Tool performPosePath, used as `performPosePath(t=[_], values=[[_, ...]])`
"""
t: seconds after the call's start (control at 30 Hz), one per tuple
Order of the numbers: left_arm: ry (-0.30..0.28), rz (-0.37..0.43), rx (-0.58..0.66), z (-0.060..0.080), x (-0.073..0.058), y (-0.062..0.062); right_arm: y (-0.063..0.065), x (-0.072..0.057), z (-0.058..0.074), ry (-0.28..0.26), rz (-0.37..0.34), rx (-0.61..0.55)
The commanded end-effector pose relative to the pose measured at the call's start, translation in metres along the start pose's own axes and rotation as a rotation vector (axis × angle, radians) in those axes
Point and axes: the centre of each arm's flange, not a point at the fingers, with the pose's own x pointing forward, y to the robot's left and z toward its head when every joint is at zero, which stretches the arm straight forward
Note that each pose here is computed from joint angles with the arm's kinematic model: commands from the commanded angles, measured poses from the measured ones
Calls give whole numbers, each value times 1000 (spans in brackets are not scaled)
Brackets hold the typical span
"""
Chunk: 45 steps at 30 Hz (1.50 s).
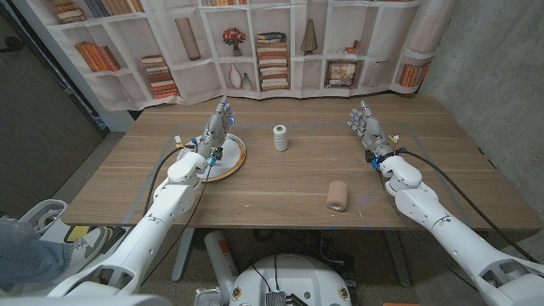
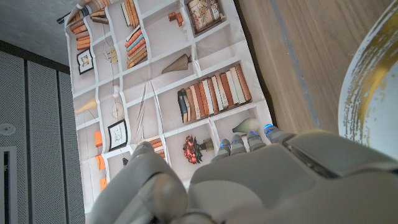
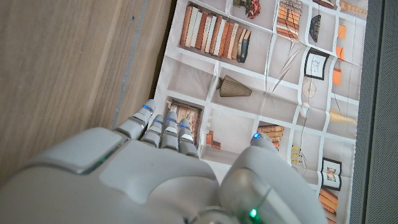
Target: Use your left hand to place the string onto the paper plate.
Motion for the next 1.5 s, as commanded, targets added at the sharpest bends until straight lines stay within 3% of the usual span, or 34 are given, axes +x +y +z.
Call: performPosePath(t=[0.03, 0.43, 0.77, 1.5], values=[[-20, -22, 42, 8, -5, -4, -2, 5, 2, -7, 5, 5], [-73, -33, 71, 13, -8, -7, 0, 10, 3, -17, 9, 6], [-118, -77, 96, 15, -1, -16, 3, 13, 5, -26, 4, 5], [-94, -106, 183, 17, 7, -24, 9, 17, 7, -35, 10, 4]])
